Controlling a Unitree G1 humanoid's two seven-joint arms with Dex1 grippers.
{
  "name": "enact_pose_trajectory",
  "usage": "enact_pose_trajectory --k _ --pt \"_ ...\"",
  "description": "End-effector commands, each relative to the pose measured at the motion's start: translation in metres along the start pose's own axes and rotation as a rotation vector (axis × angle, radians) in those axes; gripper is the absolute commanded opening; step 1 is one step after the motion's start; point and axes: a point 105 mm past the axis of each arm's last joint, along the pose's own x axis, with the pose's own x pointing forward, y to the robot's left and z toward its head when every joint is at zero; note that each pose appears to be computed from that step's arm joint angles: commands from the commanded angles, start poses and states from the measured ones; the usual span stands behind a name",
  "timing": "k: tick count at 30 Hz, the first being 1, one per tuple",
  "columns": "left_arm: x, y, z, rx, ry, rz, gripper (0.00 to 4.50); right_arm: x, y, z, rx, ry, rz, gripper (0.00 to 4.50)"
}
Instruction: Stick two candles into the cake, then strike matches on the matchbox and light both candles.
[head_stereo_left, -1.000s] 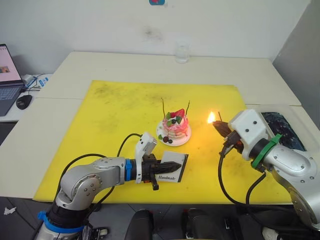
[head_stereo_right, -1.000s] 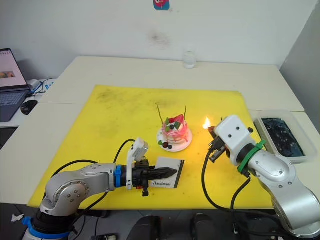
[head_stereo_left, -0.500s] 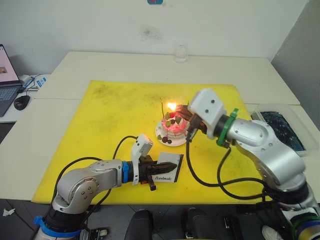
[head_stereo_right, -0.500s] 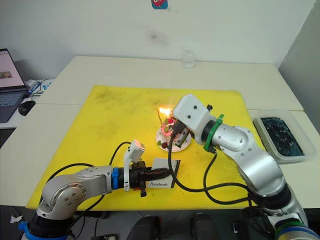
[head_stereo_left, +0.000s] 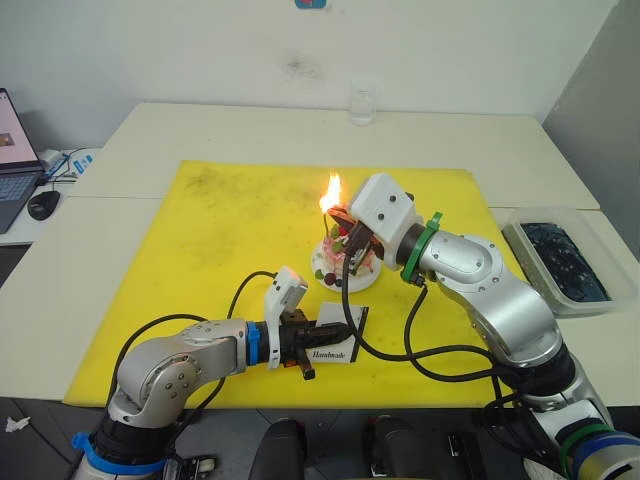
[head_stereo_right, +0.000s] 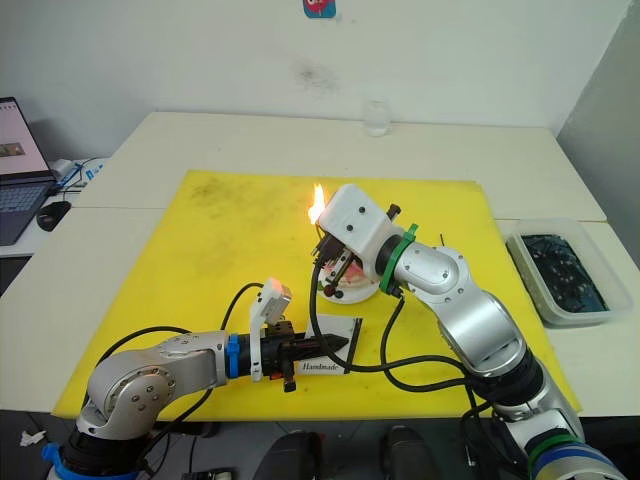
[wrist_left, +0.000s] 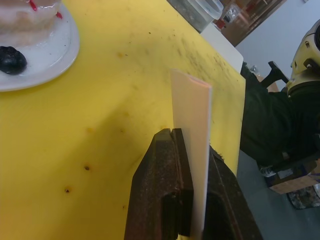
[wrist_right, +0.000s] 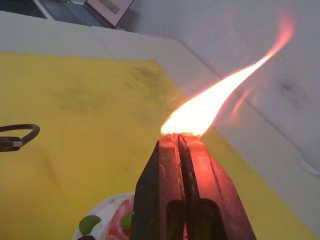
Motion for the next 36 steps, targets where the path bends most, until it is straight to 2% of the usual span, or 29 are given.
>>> enact_pose_trajectory --k 1,36 --pt "0.0021 -0.0080 0.0075 0.044 -0.029 -0.020 0.00 -0.0028 -0.0067 0.0134 -0.025 -0.054 -0.020 0.03" --pt "0.0054 -0.0081 0.0087 0.050 -0.029 -0.034 0.00 -0.0054 -0.0091 0.0115 0.047 -0.031 -0.033 0.03"
